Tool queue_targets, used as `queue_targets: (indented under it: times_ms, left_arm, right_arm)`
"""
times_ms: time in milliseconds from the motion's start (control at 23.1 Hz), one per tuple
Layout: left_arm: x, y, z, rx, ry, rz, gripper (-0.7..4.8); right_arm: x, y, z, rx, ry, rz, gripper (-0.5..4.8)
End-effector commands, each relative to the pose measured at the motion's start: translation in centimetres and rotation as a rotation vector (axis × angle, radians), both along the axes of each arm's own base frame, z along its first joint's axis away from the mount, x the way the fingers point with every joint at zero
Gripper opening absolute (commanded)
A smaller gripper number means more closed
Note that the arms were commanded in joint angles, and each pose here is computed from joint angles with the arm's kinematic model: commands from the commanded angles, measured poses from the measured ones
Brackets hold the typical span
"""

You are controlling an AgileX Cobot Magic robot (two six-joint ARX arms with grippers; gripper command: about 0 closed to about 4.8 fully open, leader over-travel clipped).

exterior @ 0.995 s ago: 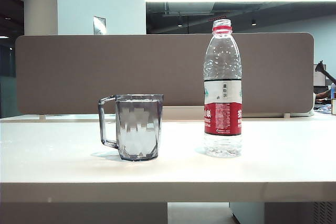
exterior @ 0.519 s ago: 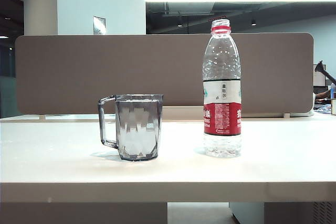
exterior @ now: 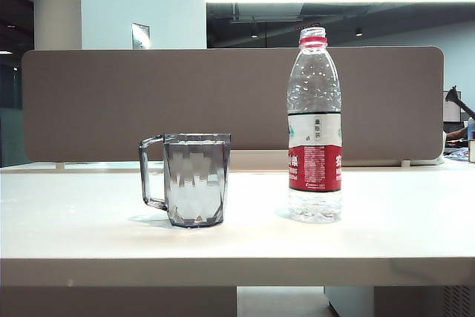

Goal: Pick up the mineral water bottle on the table and pour water into the mug until it's full.

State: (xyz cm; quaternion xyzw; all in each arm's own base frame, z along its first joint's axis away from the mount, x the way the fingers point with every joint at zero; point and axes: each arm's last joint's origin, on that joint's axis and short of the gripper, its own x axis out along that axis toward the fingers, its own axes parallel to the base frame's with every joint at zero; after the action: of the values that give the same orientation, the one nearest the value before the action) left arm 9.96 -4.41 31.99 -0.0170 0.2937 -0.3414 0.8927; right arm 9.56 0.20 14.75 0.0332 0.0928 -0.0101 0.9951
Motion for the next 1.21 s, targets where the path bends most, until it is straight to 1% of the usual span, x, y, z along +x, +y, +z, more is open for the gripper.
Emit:
queue_targets:
  times_ms: [43, 260, 346, 433, 519, 562, 606, 692, 735, 779, 822, 908, 952, 995, 1038, 1125, 1211]
  left_arm:
    - [0.0, 0.0, 0.1, -0.002, -0.012, -0.002, -0.05]
    - [-0.2, 0.1, 0.1, -0.003, -0.014, -0.002, -0.05]
    - [-0.6, 0.4, 0.3, 0.071, -0.134, -0.015, -0.05]
    - [-0.8, 0.5, 0.1, 0.081, -0.247, -0.037, -0.05]
    - [-0.8, 0.7, -0.3, 0.083, -0.360, -0.035, -0.05]
    - [-0.8, 0.9, -0.7, 0.079, -0.429, -0.012, -0.05]
    - [-0.8, 1.4, -1.6, 0.073, -0.520, 0.038, -0.05]
    - [-0.8, 1.9, -2.8, 0.071, -0.610, 0.102, -0.05]
    - [-0.8, 2.3, -4.3, 0.069, -0.674, 0.153, -0.05]
    - [-0.8, 2.5, -5.1, 0.071, -0.697, 0.171, -0.05]
    - [-0.8, 2.9, -6.7, 0.079, -0.741, 0.227, -0.05]
    - [-0.7, 3.1, -8.1, 0.049, -0.751, 0.273, -0.05]
    - [-0.7, 3.3, -9.0, 0.026, -0.743, 0.318, -0.05]
    - [-0.7, 3.4, -9.7, 0.016, -0.733, 0.372, -0.05]
    - [-0.6, 3.7, -11.0, -0.002, -0.706, 0.467, -0.05]
    - [-0.5, 4.0, -12.6, -0.006, -0.677, 0.575, -0.05]
    - [-0.5, 4.1, -13.8, 0.005, -0.673, 0.618, -0.05]
  right_arm:
    - [0.0, 0.0, -0.1, 0.001, -0.008, 0.000, 0.10]
    - [0.1, 0.0, -0.1, 0.001, -0.008, 0.000, 0.10]
    - [0.1, 0.0, -0.1, 0.001, -0.008, 0.000, 0.10]
    - [0.1, 0.0, -0.1, 0.001, -0.008, 0.000, 0.10]
    - [0.1, 0.0, -0.1, 0.001, -0.008, 0.000, 0.10]
    - [0.1, 0.0, -0.1, 0.001, -0.008, 0.000, 0.10]
    - [0.1, 0.0, -0.1, 0.001, -0.008, 0.000, 0.10]
    - [0.1, 0.0, -0.1, 0.000, -0.008, 0.000, 0.10]
    - [0.1, 0.0, -0.1, 0.001, -0.008, 0.000, 0.10]
    - [0.1, 0.0, -0.1, 0.001, -0.008, -0.001, 0.10]
    - [0.1, 0.0, -0.1, 0.001, -0.008, -0.001, 0.10]
    - [0.1, 0.0, -0.1, 0.001, -0.008, -0.001, 0.11]
    - [0.1, 0.0, -0.1, 0.001, -0.008, -0.001, 0.10]
    - [0.1, 0.0, -0.1, 0.001, -0.008, -0.001, 0.10]
    - [0.1, 0.0, -0.1, 0.001, -0.008, -0.001, 0.10]
    - [0.1, 0.0, -0.1, 0.001, -0.008, -0.001, 0.10]
    - [0.1, 0.0, -0.1, 0.001, -0.008, 0.000, 0.11]
